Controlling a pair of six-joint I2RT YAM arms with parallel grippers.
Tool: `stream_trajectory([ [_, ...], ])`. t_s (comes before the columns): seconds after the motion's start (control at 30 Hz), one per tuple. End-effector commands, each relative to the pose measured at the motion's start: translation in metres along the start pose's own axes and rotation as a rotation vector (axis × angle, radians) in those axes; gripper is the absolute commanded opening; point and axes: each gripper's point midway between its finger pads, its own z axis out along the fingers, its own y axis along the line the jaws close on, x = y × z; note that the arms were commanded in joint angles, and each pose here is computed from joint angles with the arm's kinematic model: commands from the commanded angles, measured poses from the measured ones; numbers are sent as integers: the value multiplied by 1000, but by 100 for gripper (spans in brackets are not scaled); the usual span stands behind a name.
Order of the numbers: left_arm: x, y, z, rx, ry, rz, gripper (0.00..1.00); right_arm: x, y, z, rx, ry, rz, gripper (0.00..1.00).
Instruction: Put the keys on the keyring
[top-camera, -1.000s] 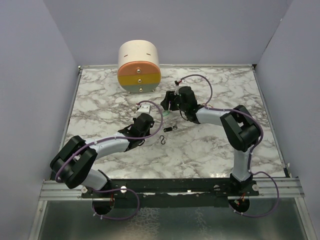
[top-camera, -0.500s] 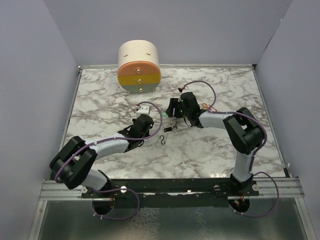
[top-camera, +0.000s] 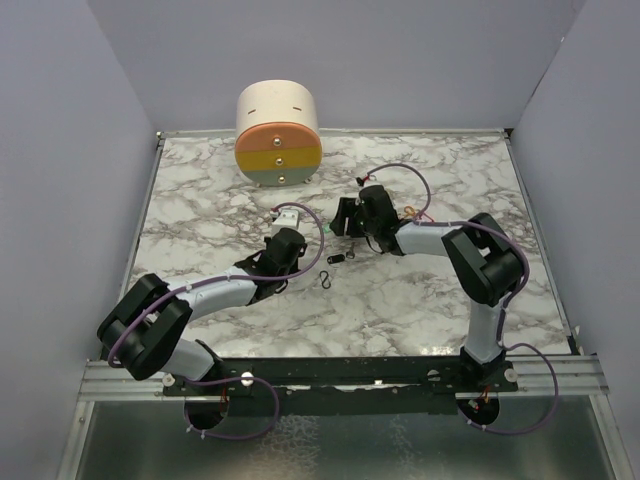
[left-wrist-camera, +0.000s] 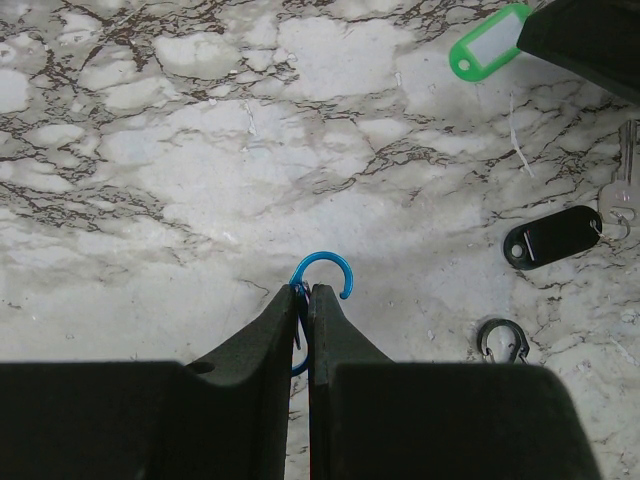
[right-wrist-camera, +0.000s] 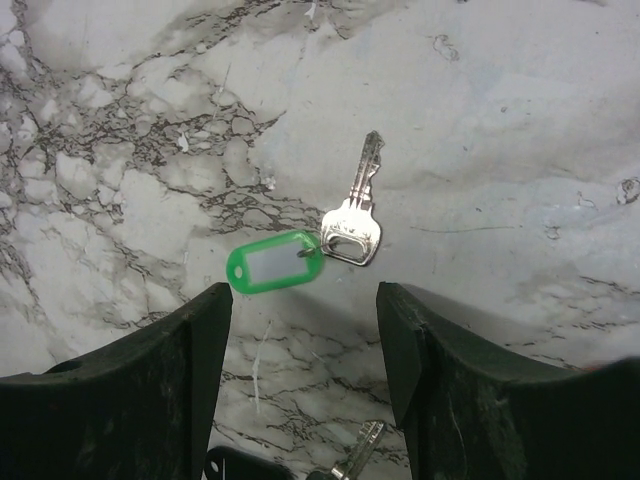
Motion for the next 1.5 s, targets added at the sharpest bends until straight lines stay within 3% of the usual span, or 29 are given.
stream_trajectory([
  [0.0, -6, -2, -2, 20, -18, -15, 0, -2, 7, 14, -38, 1, 24, 61],
  [0.7, -7, -1, -3, 19, -20, -13, 0, -7, 18, 50, -86, 2, 20, 61],
  [1.13, -8, -3, -2, 24, -21, -15, 0, -17, -2, 37, 42, -38, 44, 56],
  [1.47, -7, -3, -1, 26, -21, -17, 0, -11, -4, 34, 36, -43, 55, 56],
])
